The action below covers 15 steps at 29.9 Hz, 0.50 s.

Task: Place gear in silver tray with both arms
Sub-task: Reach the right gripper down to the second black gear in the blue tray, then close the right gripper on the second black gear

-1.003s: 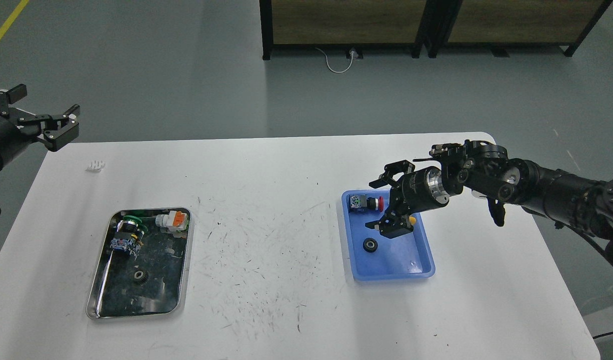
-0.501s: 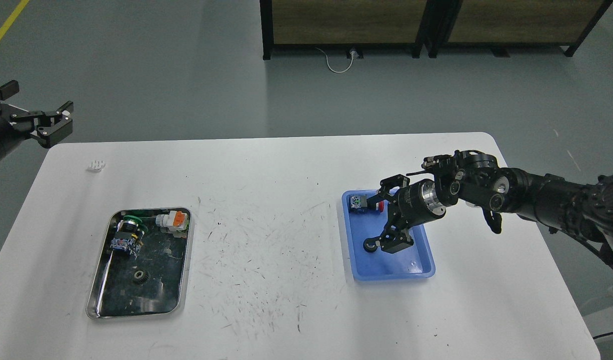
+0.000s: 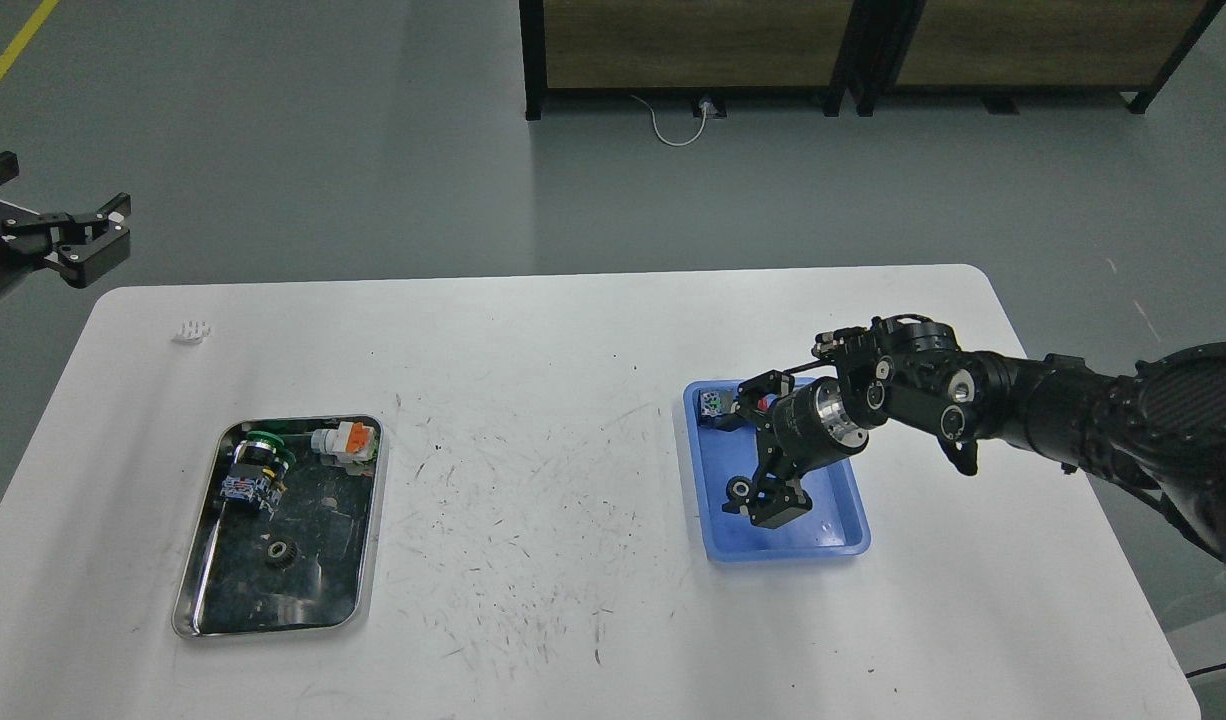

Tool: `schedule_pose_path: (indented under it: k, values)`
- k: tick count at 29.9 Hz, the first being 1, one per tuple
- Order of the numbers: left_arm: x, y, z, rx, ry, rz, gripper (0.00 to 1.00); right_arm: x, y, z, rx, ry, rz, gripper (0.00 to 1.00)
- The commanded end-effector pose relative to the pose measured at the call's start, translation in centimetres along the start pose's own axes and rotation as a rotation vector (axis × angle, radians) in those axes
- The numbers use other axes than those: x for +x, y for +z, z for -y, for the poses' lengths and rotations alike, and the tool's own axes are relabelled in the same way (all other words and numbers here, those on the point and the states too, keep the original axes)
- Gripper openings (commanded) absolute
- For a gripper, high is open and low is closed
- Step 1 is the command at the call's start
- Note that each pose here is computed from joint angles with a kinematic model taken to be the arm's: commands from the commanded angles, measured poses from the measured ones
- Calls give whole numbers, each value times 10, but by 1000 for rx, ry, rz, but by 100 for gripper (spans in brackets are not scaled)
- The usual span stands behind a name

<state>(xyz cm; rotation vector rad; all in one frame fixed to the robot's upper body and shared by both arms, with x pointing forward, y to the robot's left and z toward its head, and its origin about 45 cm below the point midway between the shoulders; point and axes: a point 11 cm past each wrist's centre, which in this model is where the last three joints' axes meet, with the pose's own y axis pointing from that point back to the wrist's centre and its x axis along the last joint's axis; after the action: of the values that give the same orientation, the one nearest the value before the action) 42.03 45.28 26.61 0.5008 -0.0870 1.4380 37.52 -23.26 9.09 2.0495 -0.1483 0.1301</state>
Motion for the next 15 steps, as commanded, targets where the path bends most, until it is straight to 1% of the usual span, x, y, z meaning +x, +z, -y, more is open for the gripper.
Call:
schedule_pose_path:
  k: [1, 8, 15]
  values:
    - [2, 2, 0, -3, 4, -8, 98, -2, 8, -1, -11, 2, 11, 100]
    - [6, 4, 0, -5, 12, -3, 98, -1, 16, -1, -38, 8, 12, 100]
    - [7, 6, 0, -10, 15, -5, 98, -7, 12, 13, -39, 2, 9, 100]
